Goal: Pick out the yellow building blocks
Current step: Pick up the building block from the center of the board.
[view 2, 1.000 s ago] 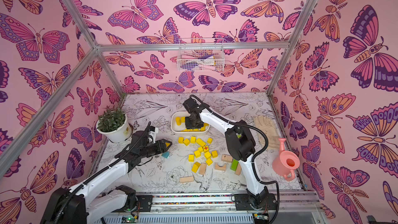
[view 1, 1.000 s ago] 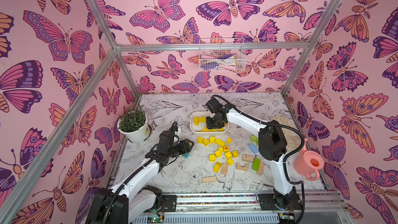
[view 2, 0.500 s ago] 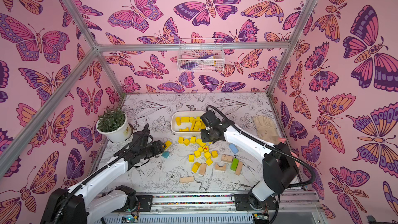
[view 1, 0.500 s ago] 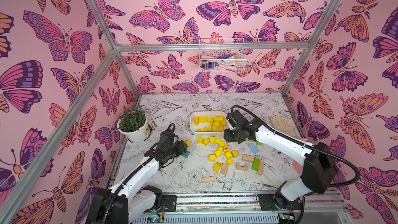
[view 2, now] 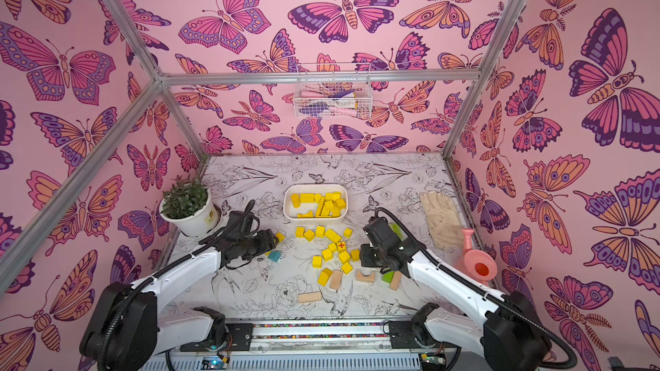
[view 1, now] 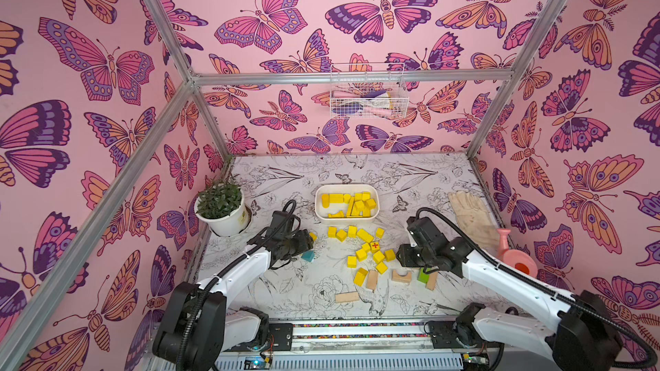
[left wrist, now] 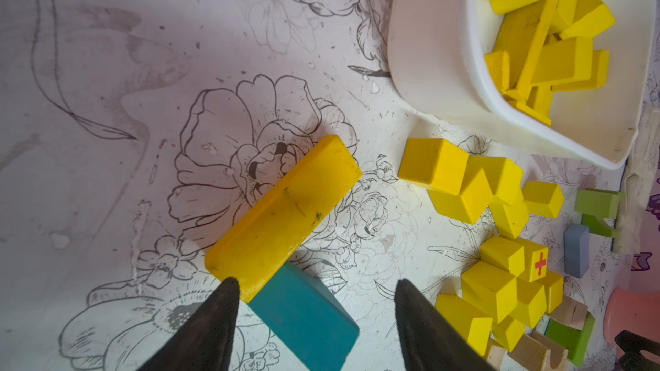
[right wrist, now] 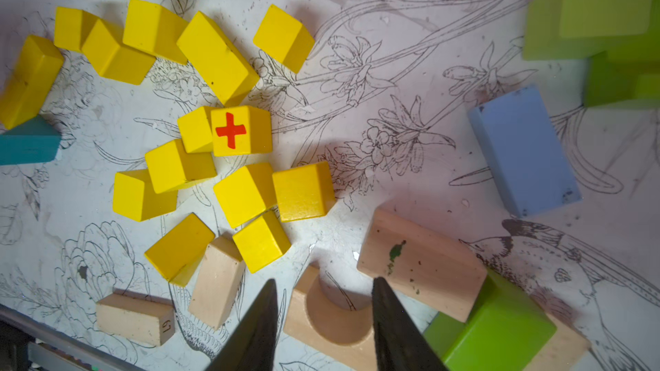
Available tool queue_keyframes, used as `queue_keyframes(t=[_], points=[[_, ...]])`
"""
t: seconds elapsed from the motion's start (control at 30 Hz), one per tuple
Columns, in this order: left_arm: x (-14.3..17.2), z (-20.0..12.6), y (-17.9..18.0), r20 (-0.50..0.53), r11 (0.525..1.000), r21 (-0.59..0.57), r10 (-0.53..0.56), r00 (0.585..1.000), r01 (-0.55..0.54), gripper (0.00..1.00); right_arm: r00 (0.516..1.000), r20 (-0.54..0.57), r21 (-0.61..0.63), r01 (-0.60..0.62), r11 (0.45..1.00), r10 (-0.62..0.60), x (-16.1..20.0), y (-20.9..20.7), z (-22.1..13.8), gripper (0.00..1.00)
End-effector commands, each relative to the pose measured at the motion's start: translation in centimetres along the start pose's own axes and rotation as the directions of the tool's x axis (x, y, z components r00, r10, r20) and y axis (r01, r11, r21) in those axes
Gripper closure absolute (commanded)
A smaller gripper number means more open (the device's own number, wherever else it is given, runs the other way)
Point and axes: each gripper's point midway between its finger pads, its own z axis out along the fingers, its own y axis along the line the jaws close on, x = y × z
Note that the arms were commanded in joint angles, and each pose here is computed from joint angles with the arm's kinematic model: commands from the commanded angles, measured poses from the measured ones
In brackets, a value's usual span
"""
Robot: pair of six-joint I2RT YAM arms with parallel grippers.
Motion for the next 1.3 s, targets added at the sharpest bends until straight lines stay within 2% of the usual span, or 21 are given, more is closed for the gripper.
queue_keyframes(t=[0.0, 0.13, 0.43, 0.8, 1.07, 1.27], points=[[-0.5, 1.1, 0.6, -0.042, 0.998, -0.056, 0.015, 0.999, -0.017, 0.3, 0.994, 0.064, -0.052, -0.083, 0.995, 0.086, -0.9, -0.2, -0.2, 0.55], [0.2, 2.7, 0.4, -0.14, 0.998, -0.064, 0.008, 0.99, -0.017, 0.3, 0.989, 0.063, -0.068, -0.126, 0.99, 0.131, -0.8, -0.9, -0.1, 0.55], [1.3, 3.8, 0.0, -0.219, 0.999, -0.039, -0.005, 0.976, -0.004, 0.32, 0.987, 0.05, -0.074, -0.147, 0.986, 0.151, -0.8, -1.1, 0.4, 0.55], [1.7, 4.2, -0.3, -0.241, 0.999, -0.034, 0.004, 0.971, -0.012, 0.32, 0.981, 0.054, -0.094, -0.181, 0.979, 0.186, -0.7, -1.7, 0.3, 0.55], [1.9, 4.2, 0.2, -0.249, 0.994, -0.101, 0.015, 0.968, -0.041, 0.32, 0.98, 0.049, -0.095, -0.19, 0.977, 0.195, -0.7, -1.8, 0.4, 0.55], [1.0, 2.7, 1.2, -0.172, 0.984, -0.172, 0.009, 0.985, -0.039, 0.32, 0.978, 0.055, -0.097, -0.195, 0.976, 0.201, -0.7, -1.9, 0.3, 0.55]])
